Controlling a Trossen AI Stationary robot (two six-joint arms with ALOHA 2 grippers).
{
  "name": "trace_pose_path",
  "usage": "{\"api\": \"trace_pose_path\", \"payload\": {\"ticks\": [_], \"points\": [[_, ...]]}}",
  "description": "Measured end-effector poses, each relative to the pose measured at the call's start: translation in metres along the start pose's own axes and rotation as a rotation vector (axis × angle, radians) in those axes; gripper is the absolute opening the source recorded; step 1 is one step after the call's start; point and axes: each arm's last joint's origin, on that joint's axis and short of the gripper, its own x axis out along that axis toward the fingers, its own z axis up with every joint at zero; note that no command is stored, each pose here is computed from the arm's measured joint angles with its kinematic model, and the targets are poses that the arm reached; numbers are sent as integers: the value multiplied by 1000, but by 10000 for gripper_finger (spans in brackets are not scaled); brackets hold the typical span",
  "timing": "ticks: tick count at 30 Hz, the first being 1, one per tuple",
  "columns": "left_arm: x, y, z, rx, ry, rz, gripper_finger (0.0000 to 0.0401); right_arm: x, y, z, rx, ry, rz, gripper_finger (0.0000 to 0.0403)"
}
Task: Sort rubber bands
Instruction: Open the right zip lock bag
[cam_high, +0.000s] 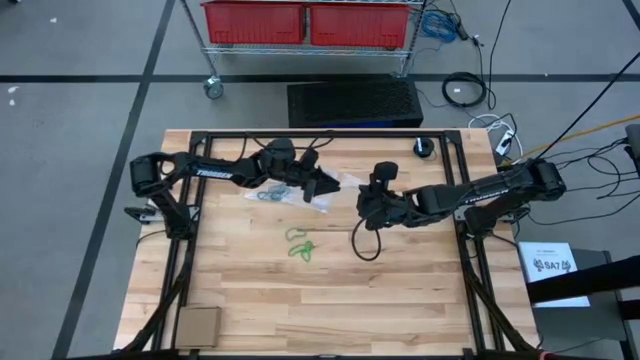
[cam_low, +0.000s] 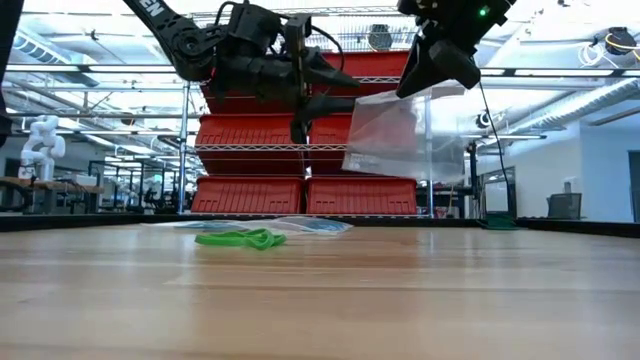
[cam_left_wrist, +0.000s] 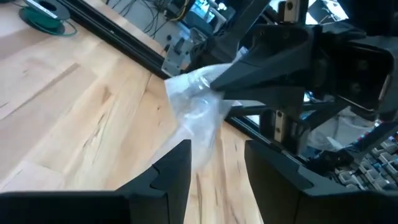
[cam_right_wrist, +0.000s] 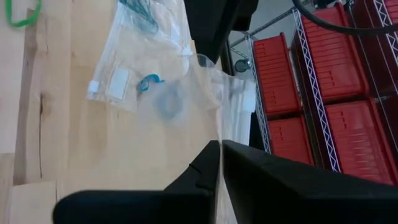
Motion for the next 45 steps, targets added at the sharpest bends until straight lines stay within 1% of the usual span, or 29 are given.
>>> {"api": "trace_pose_path", "payload": {"ticks": [3,7,14,17,19,21,23,28,30,33,36,38,40,42,44,45], "points": [[0,1,1,21,-19,32,156,0,0,2,7,-15,-3,12],[-1,4,0,45,-19,74,156,-3,1,5,-19,-46,-3,12],[-3,7,2,60,-30,78,156,-7,5,10,-38,-86,6,2],[-3,6,2,72,-17,53,155,-8,6,10,-39,-89,9,1],[-1,4,1,101,-11,45,149,-8,6,10,-38,-89,9,1],[0,1,-1,137,-9,36,135,-8,6,10,-31,-90,12,1],[2,-3,-1,183,-20,18,112,-8,6,11,-24,-96,12,1],[5,-13,1,314,-67,-28,23,-9,6,13,10,-130,56,1],[5,-13,2,332,-66,-39,9,-9,6,14,41,-137,57,2],[5,-13,1,340,-51,-51,5,-10,4,15,104,-125,64,11],[5,-11,-1,390,-29,-45,4,-17,-4,20,190,-102,75,29],[5,-9,-4,432,-2,-24,3,-22,-11,24,268,-91,93,46],[5,-7,-7,484,25,-12,3,-25,-18,31,388,-101,172,64],[6,-9,-9,517,37,-15,2,-24,-26,35,505,-111,298,81],[8,-12,-11,546,43,-27,2,-16,-30,36,577,-107,389,94],[9,-14,-12,563,45,-34,2,-11,-31,36,586,-100,412,99]]}}
